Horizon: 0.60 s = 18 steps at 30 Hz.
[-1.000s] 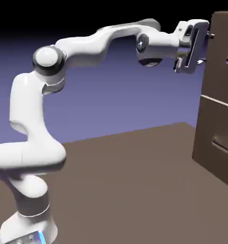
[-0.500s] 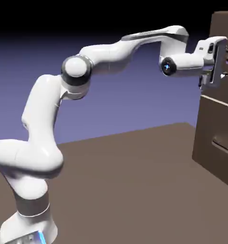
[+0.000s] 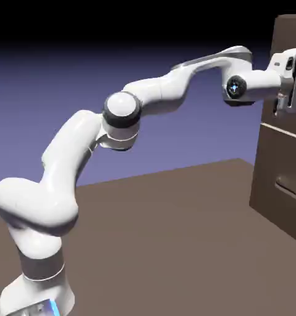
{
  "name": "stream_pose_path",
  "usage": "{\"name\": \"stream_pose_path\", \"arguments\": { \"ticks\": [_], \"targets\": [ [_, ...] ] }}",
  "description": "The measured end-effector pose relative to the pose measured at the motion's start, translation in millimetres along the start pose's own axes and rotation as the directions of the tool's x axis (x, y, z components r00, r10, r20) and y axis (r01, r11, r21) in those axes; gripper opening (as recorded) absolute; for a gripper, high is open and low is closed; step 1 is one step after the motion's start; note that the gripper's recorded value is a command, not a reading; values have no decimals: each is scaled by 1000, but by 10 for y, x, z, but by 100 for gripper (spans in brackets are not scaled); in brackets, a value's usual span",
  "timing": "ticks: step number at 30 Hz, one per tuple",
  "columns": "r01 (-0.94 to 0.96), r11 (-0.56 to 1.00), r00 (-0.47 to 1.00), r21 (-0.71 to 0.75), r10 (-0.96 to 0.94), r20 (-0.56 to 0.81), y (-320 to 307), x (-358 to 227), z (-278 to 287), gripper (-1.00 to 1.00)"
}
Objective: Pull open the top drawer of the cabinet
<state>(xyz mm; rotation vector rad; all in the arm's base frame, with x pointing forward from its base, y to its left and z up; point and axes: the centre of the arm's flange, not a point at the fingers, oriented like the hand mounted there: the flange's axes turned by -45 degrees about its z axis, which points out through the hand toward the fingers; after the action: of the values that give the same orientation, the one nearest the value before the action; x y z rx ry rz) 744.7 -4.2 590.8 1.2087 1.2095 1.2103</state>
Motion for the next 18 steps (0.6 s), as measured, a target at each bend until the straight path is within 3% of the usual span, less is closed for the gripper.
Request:
{"name": "stream_pose_path", "arguments": {
  "ticks": [18],
  "targets": [
    [0,1000,1000,1,0,0,0,0,-1225,-100]
  ]
}}
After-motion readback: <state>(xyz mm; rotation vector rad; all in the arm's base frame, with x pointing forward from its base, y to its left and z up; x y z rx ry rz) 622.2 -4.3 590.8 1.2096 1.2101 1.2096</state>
